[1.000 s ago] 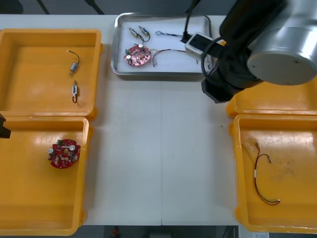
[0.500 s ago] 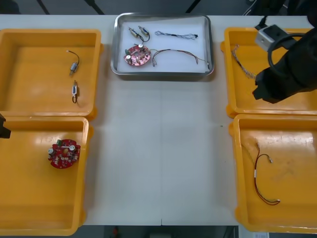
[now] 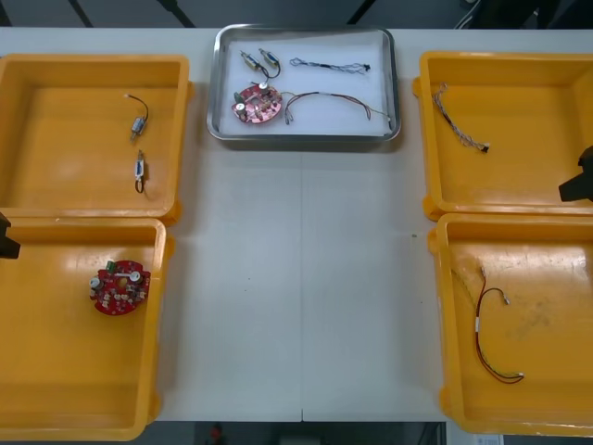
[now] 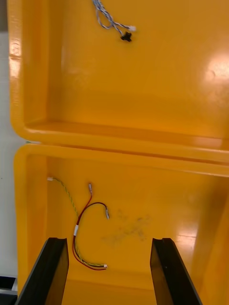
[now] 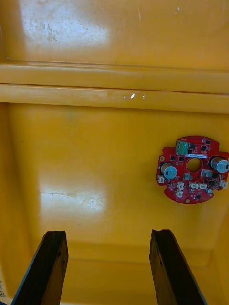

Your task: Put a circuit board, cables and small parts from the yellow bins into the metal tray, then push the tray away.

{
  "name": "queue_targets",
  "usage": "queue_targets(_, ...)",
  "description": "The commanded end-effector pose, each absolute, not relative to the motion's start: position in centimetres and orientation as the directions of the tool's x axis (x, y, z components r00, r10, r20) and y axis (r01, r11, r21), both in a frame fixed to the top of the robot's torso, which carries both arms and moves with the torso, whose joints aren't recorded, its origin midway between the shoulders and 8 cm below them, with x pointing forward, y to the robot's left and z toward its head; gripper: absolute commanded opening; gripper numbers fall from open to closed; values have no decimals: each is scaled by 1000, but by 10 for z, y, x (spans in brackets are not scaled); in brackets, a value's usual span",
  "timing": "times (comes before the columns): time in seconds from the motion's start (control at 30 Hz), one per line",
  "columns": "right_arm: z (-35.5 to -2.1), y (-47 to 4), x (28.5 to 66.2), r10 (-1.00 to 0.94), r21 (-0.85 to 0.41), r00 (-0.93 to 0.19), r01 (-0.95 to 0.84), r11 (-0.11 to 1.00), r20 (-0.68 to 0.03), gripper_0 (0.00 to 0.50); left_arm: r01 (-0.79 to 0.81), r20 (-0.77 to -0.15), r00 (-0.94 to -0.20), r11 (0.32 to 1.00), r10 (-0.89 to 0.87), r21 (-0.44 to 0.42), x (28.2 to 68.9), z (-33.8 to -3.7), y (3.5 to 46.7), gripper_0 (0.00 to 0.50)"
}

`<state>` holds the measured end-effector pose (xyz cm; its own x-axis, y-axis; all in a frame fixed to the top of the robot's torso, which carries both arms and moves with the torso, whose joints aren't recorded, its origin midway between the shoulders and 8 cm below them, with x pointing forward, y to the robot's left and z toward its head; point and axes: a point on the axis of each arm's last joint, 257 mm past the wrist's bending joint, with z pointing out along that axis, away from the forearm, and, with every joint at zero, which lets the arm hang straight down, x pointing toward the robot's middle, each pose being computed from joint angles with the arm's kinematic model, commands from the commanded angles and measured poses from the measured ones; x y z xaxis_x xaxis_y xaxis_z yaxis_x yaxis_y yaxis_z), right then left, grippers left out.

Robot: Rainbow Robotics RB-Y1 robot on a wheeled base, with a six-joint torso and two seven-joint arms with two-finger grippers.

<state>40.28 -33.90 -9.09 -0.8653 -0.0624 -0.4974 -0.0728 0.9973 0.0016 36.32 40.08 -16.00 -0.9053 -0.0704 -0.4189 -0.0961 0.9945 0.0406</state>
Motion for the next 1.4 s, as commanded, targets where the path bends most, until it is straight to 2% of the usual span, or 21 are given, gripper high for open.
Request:
queue_targets(0.03, -86, -371, 389, -8, -9, -866, -4, 1000, -501, 500, -59, -429, -903, 995, -17, 86, 360, -153, 407, 500)
queue_targets(0.43, -110, -396, 378, 83, 53, -897, 66, 996, -433, 500, -59, -429, -903, 995, -17, 86, 360, -153, 407, 500)
queue_targets(1.07, -144, -391, 375, 88, 79, -905, 60, 995, -417, 500, -59, -429, -903, 995, -17, 86, 360, -153, 407, 500)
queue_targets(1.4, -150, -376, 375, 8, 39, -896, -10, 999, -443, 500, -59, -429, -903, 995, -17, 86, 360, -153, 407, 500)
